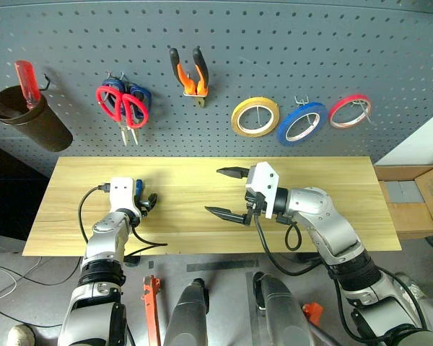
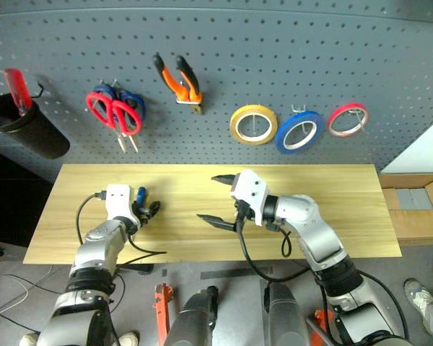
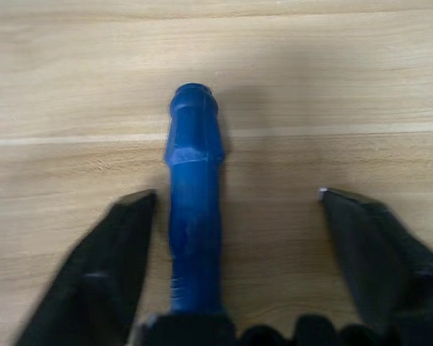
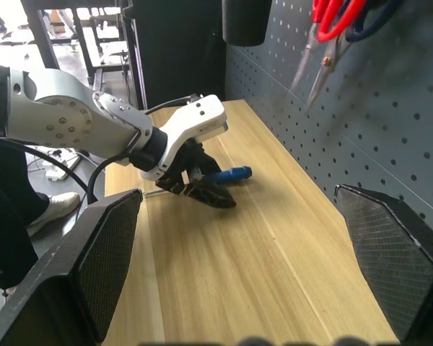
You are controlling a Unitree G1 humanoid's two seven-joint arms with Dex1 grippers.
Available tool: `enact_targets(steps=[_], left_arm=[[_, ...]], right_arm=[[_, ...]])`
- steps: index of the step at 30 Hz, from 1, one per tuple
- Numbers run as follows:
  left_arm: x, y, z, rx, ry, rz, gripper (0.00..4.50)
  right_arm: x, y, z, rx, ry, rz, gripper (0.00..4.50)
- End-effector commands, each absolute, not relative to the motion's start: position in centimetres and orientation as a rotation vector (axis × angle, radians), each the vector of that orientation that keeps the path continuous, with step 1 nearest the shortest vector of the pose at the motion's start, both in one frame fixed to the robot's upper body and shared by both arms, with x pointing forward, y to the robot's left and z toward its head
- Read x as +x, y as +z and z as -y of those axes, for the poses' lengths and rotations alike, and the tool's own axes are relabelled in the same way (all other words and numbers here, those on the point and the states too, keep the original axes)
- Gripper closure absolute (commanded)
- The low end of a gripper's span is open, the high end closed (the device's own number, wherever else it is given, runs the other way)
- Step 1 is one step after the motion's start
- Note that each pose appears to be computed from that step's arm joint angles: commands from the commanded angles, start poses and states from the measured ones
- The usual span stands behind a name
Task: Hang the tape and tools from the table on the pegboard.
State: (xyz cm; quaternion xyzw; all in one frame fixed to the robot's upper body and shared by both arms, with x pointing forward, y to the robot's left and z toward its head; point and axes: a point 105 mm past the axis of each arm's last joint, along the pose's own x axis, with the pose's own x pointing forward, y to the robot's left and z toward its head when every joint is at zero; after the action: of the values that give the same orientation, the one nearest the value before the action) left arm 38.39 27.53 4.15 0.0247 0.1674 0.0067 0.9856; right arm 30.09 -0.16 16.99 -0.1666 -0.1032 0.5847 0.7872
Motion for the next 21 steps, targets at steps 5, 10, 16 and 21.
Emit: enact_targets(steps=[5, 10, 16, 21], left_arm=[[38.5, 3.7, -27.1, 0.013, 0.036, -0.351, 3.88], [38.5, 4.5, -26.2, 0.149, -0.011, -0.317, 3.94], [37.3, 7.5, -24.4, 0.266, -0.058, -0.211, 3.94], [36.6, 11.2, -23.0, 0.328, -0.065, -0.099, 3.94]], right_arm=[[30.1, 18.7, -0.1, -0.344, 1.249, 0.277, 0.0], [29.8, 18.9, 0.1, -0.353, 1.273, 0.293, 0.0], [29.0, 19.5, 1.1, -0.311, 1.29, 0.31, 0.0], [28.7, 20.8, 1.4, -0.226, 1.258, 0.351, 0.0]])
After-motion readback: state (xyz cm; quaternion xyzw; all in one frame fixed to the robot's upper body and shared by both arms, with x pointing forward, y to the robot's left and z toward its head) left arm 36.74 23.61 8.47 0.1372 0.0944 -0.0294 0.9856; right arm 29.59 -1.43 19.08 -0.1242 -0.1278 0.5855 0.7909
